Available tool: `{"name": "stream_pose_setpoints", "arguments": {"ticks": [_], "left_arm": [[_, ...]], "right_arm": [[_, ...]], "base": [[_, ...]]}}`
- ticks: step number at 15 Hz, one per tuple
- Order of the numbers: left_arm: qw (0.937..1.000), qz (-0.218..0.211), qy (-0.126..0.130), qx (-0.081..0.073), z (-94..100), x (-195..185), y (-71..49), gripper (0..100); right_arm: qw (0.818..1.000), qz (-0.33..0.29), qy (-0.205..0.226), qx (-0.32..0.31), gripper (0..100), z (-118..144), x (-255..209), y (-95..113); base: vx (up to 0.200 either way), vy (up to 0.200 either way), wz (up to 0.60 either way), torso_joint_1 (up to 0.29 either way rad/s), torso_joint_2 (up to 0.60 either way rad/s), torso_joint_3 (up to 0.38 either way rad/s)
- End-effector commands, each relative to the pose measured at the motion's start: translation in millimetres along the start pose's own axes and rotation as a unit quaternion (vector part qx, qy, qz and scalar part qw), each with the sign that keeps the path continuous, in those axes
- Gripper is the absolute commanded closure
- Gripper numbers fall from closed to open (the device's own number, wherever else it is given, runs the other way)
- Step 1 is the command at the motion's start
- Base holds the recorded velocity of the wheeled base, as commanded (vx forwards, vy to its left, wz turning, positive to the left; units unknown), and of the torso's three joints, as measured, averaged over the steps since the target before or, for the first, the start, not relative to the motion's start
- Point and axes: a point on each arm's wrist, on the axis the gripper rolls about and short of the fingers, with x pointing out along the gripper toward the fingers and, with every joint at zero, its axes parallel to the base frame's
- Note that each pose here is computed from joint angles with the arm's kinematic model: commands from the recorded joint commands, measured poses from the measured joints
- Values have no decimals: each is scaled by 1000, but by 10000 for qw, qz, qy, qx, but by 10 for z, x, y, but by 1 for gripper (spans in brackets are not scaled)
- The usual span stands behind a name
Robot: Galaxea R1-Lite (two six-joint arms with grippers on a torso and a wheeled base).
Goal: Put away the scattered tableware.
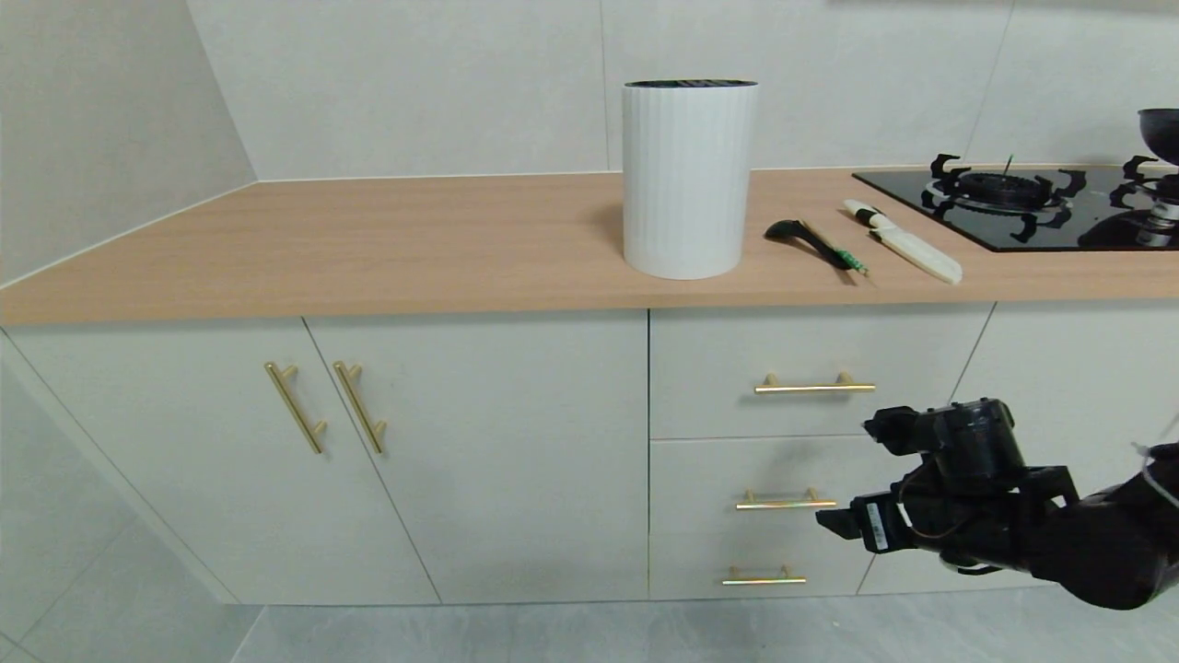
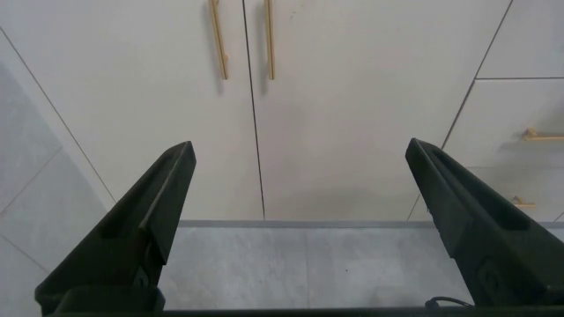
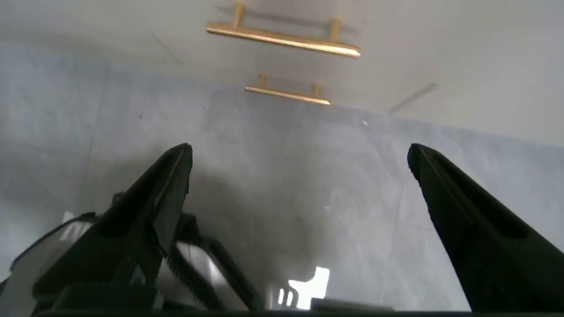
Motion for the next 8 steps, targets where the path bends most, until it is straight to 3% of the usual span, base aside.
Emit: {"name": "stream_pose_setpoints", "arguments": {"ticks": [1, 8], "left_arm": [[10000, 7, 8, -1, 0, 1, 0, 0], [10000, 7, 8, -1, 0, 1, 0, 0]], "right_arm": [[9997, -70, 220, -11, 0, -241, 494, 18], [9993, -242, -254, 96, 0, -460, 945, -45]], "base": [[0, 0, 0, 0, 0, 0], [0, 0, 0, 0, 0, 0]]}}
